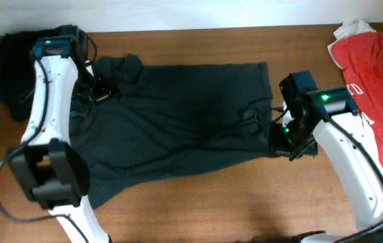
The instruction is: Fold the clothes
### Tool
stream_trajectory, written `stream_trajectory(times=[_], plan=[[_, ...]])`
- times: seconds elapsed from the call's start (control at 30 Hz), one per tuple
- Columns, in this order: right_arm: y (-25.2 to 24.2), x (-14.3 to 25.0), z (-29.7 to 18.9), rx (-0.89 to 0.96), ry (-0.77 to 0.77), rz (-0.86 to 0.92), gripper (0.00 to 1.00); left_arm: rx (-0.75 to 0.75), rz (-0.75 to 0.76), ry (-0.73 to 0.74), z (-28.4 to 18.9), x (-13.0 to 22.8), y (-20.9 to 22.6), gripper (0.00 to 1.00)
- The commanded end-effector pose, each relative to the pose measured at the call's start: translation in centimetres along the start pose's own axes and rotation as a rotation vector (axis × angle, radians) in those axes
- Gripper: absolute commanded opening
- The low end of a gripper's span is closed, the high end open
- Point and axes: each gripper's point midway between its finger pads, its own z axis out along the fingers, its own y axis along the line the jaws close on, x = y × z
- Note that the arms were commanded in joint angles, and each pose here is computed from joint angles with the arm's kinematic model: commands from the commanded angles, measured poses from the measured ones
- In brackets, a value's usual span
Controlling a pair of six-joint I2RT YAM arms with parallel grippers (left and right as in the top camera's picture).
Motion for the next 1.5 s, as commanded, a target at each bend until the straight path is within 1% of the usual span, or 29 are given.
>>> stream_trajectory(times=[0.0, 0.07, 0.13, 0.23, 0.27, 0.3, 0.33, 0.37, 0.47, 0.53, 0.57, 0.6, 0.63, 0.67, 0.7, 0.77, 0.8, 0.83, 0.9, 1.03, 1.07, 1.17, 1.27, 1.3, 1.33, 1.37, 1.4, 1.43, 1.47], plan=[[-1.9, 1.4, 3.7, 0.067, 0.058, 0.146, 0.04, -0.009, 0.024, -0.096, -5.6, 1.9, 1.2, 0.99], [-4.7, 1.5, 5.2, 0.084, 0.073, 0.322, 0.04, 0.001, 0.025, -0.214, -10.2, 3.5, 2.1, 0.99], [-7.1, 1.5, 4.4, 0.068, 0.061, 0.434, 0.04, 0.026, 0.028, -0.282, -13.1, 5.3, 2.6, 0.99], [-7.5, 2.8, 3.2, 0.06, 0.04, 0.44, 0.04, 0.027, 0.028, -0.278, -13.6, 6.2, 2.8, 0.99], [-7.3, 3.3, 3.5, 0.063, 0.052, 0.406, 0.08, 0.028, 0.028, -0.274, -13.6, 6.3, 2.8, 0.99], [-7.2, 3.9, 4.1, 0.071, 0.075, 0.394, 0.45, 0.027, 0.028, -0.273, -13.6, 6.3, 2.8, 0.99], [-7.3, 4.4, 4.6, 0.082, 0.095, 0.393, 0.92, 0.026, 0.029, -0.27, -13.6, 6.4, 2.8, 0.99], [-7.3, 4.4, 4.7, 0.078, 0.095, 0.393, 1.0, 0.021, 0.03, -0.257, -13.5, 6.7, 3.0, 0.99], [-6.4, 1.4, 3.3, 0.015, -0.014, 0.375, 0.99, 0.008, 0.05, -0.228, -12.6, 6.9, 3.1, 0.99], [-4.3, -4.2, 2.2, -0.113, -0.218, 0.248, 0.99, 0.018, 0.053, -0.204, -11.2, 6.8, 2.8, 0.99], [-3.8, -5.3, 2.2, -0.144, -0.25, 0.229, 0.99, 0.018, 0.056, -0.197, -10.8, 6.8, 2.7, 0.99], [-2.3, -7.5, 2.7, -0.214, -0.287, 0.126, 1.0, 0.017, 0.07, -0.19, -10.0, 6.8, 2.2, 0.99], [-2.0, -9.1, 4.0, -0.223, -0.294, 0.112, 0.96, 0.017, 0.086, -0.185, -9.5, 6.9, 1.8, 0.99], [-1.9, -10.8, 5.8, -0.222, -0.291, 0.112, 0.85, 0.018, 0.101, -0.184, -9.1, 7.0, 1.3, 0.99], [-1.5, -11.8, 6.8, -0.237, -0.295, 0.085, 0.79, 0.022, 0.117, -0.189, -9.1, 7.0, 0.7, 0.99], [-0.1, -13.7, 10.0, -0.277, -0.291, -0.053, 0.79, 0.031, 0.139, -0.207, -9.1, 6.8, -0.1, 0.99], [-0.1, -14.2, 11.9, -0.267, -0.27, -0.054, 0.76, 0.031, 0.147, -0.213, -9.1, 6.8, -0.4, 0.99], [-0.6, -14.5, 14.4, -0.248, -0.233, -0.042, 0.69, 0.031, 0.146, -0.213, -9.1, 6.8, -0.4, 0.99], [-0.9, -14.8, 15.6, -0.23, -0.226, -0.038, 0.57, 0.022, 0.145, -0.221, -9.2, 6.6, -0.2, 0.99], [-2.4, -16.5, 13.4, -0.127, -0.246, -0.023, 0.07, 0.02, 0.145, -0.236, -9.2, 6.3, -0.3, 0.99], [-3.0, -17.1, 12.0, -0.084, -0.246, -0.012, 0.04, 0.021, 0.145, -0.235, -9.2, 6.3, -0.3, 0.99], [-4.8, -18.3, 6.8, 0.046, -0.245, 0.038, 0.04, 0.02, 0.145, -0.235, -9.2, 6.3, -0.3, 0.99], [-7.8, -17.9, 5.5, 0.145, -0.232, 0.135, 0.04, 0.017, 0.168, -0.233, -9.2, 6.3, -0.2, 0.99], [-8.8, -17.6, 5.5, 0.141, -0.219, 0.176, 0.1, 0.017, 0.167, -0.233, -9.2, 6.3, -0.2, 0.99], [-9.8, -17.3, 5.6, 0.144, -0.203, 0.199, 0.22, 0.016, 0.167, -0.233, -9.2, 6.3, -0.2, 0.99], [-10.5, -16.6, 5.6, 0.143, -0.173, 0.22, 0.23, 0.017, 0.167, -0.234, -9.2, 6.3, -0.2, 0.99], [-10.7, -15.7, 5.8, 0.121, -0.134, 0.249, 0.41, 0.018, 0.168, -0.236, -9.2, 6.3, -0.3, 0.99], [-10.4, -14.5, 6.0, 0.081, -0.082, 0.269, 0.66, 0.018, 0.168, -0.235, -9.2, 6.3, -0.3, 0.99], [-9.7, -12.9, 6.0, 0.036, -0.013, 0.276, 0.68, 0.013, 0.167, -0.223, -9.1, 6.6, -0.1, 0.99]])
